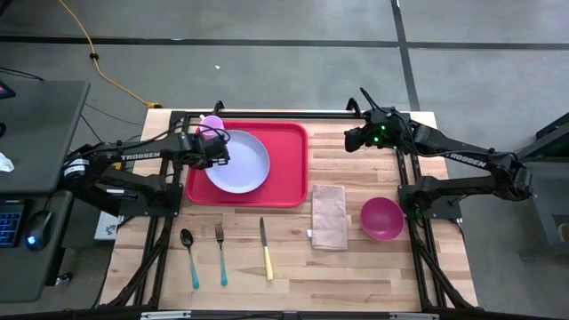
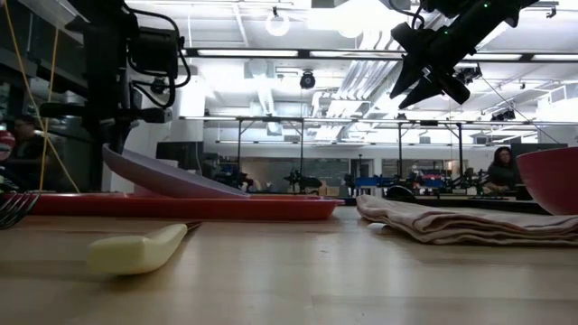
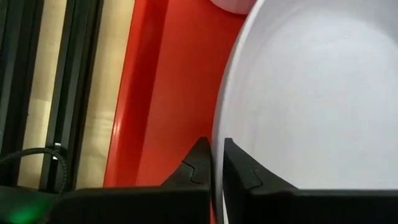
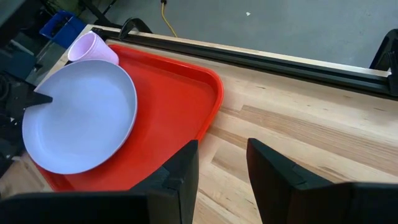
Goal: Set up tray
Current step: Put the violet plate below the pink mug on the red tray
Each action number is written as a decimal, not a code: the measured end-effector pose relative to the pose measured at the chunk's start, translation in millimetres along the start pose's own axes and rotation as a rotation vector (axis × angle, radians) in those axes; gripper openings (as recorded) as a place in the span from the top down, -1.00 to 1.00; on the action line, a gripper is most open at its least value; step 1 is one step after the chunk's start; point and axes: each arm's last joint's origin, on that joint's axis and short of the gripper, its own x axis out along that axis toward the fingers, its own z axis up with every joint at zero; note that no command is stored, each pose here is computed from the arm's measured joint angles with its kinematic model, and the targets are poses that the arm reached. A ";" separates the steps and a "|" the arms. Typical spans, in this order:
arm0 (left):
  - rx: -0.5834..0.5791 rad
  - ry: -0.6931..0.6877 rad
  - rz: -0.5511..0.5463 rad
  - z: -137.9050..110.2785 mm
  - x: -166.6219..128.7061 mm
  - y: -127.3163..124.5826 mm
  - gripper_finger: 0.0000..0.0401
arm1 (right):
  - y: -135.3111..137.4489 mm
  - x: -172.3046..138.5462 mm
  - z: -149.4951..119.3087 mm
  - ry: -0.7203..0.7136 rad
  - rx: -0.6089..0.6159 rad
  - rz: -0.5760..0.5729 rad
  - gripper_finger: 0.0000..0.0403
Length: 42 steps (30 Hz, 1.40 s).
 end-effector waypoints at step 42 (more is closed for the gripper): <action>0.088 0.043 0.040 -3.8 15.3 -11.5 0.27 | -0.2 0.0 0.2 -0.007 0.008 -0.008 0.44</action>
